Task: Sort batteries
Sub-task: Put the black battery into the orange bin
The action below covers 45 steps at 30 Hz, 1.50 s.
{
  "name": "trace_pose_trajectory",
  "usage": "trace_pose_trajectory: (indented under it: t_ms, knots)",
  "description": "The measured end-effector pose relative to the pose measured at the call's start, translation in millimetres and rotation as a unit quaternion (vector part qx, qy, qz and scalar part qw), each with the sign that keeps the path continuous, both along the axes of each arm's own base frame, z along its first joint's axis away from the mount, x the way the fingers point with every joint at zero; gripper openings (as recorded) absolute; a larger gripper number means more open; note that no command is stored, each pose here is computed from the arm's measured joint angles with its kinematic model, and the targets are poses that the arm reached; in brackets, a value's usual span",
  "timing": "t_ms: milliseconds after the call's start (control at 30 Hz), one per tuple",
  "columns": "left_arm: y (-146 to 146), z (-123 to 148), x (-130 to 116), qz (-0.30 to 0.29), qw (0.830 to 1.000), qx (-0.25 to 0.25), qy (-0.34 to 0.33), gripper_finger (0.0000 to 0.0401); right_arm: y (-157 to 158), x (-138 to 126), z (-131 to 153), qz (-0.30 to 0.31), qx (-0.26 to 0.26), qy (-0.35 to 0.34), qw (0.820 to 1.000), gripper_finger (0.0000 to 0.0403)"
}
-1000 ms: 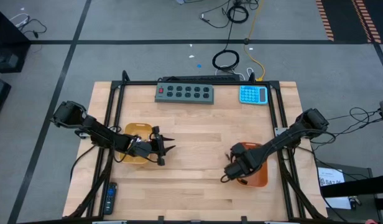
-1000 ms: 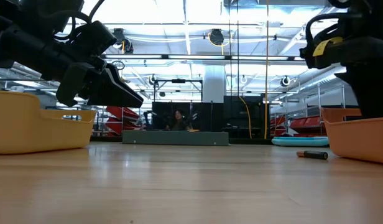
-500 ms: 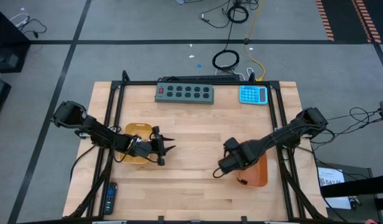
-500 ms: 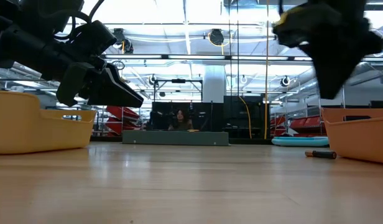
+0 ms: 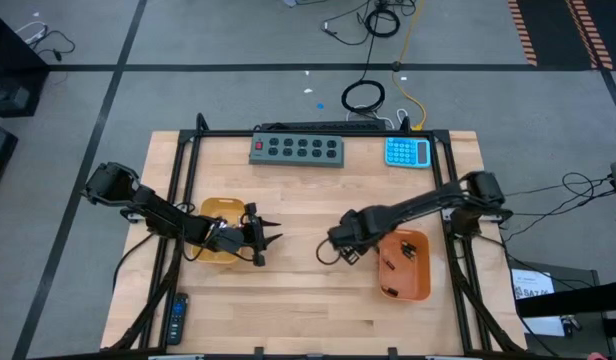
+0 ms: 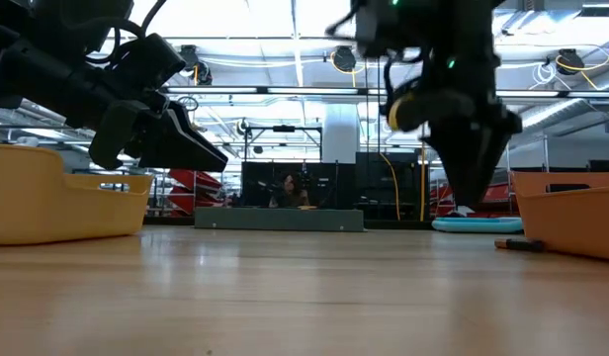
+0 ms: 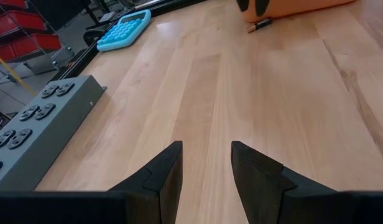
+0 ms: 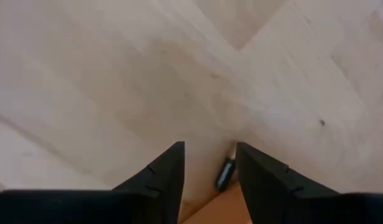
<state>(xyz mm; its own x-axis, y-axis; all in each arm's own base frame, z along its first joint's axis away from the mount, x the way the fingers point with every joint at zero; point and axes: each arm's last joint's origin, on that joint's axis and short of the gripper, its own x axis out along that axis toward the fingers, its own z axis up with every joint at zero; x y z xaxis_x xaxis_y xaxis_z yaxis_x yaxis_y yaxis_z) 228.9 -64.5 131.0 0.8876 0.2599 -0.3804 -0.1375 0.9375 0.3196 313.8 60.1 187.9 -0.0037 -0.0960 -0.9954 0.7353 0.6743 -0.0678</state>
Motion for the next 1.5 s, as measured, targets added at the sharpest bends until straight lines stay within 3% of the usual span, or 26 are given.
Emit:
trace_pose_trajectory:
  t_ms: [400,667,867,1233,1367,1500]
  knots:
    - [0.1,-0.3,-0.2,0.0,1.0,0.001,0.002,0.0146,-36.3,-1.0,-15.4,-0.027,0.079,0.068,0.994,0.0141]
    - [0.1,-0.3,-0.1,0.001,1.0,0.001,0.001,0.0146,-51.9,-3.6,-17.3,-0.003,0.139,0.08,0.987,0.0141]
    - [0.1,-0.3,-0.1,0.001,1.0,0.001,0.001,0.0146,-58.1,-2.3,-36.7,0.026,0.174,0.123,0.977,0.0141]
    - [0.1,-0.3,-0.1,0.001,1.0,0.001,0.001,0.0146,-57.1,0.6,-56.6,0.041,0.193,0.149,0.969,0.0141]
    - [0.1,-0.3,-0.2,0.001,1.0,0.001,0.001,0.0146,-57.2,4.6,-62.5,0.043,0.194,0.14,0.97,0.0126]
    - [0.2,-0.3,-0.2,0.002,1.0,0.001,0.001,0.0146,-57.1,6.7,-69.2,0.05,0.2,0.144,0.968,0.0082]
